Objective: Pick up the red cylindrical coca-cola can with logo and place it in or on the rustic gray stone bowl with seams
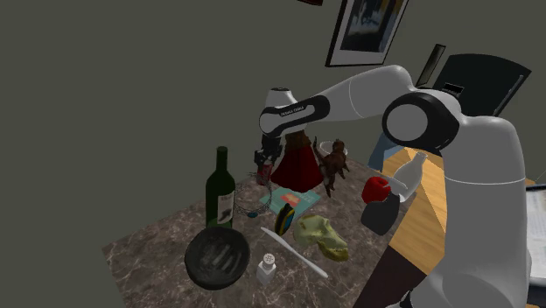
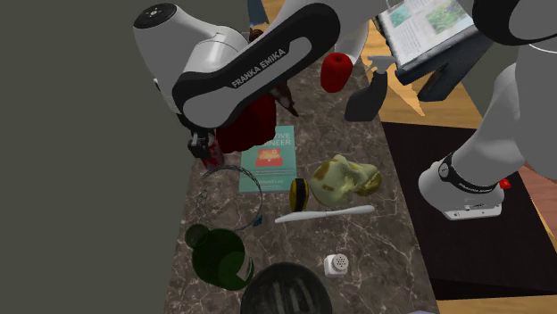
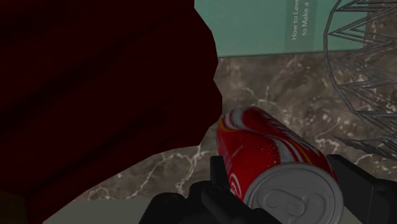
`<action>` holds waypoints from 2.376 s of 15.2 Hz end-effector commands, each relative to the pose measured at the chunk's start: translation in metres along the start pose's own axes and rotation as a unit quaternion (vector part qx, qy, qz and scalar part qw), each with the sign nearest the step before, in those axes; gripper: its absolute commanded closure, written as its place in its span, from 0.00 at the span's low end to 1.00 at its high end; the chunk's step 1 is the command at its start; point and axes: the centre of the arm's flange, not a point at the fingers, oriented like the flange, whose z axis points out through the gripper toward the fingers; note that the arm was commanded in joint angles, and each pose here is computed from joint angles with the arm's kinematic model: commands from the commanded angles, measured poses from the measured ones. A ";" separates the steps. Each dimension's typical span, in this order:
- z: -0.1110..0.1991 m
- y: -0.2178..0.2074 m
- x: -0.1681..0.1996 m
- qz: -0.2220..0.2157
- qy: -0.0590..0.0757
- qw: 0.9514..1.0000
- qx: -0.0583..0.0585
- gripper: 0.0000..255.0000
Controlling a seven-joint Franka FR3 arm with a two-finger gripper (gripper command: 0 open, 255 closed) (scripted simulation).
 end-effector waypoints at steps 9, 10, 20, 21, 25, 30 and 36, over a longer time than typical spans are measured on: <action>-0.036 0.000 0.000 0.000 0.000 1.000 0.000 1.00; -0.042 0.000 0.000 0.000 0.000 1.000 0.000 1.00; -0.094 -0.001 0.000 0.000 0.000 1.000 0.000 1.00; -0.100 -0.001 0.000 0.000 0.000 1.000 0.000 1.00; -0.121 -0.001 0.000 0.000 0.000 1.000 0.000 1.00; -0.147 -0.001 0.000 0.000 0.000 1.000 0.000 1.00; -0.155 -0.058 -0.033 0.000 0.000 1.000 0.000 1.00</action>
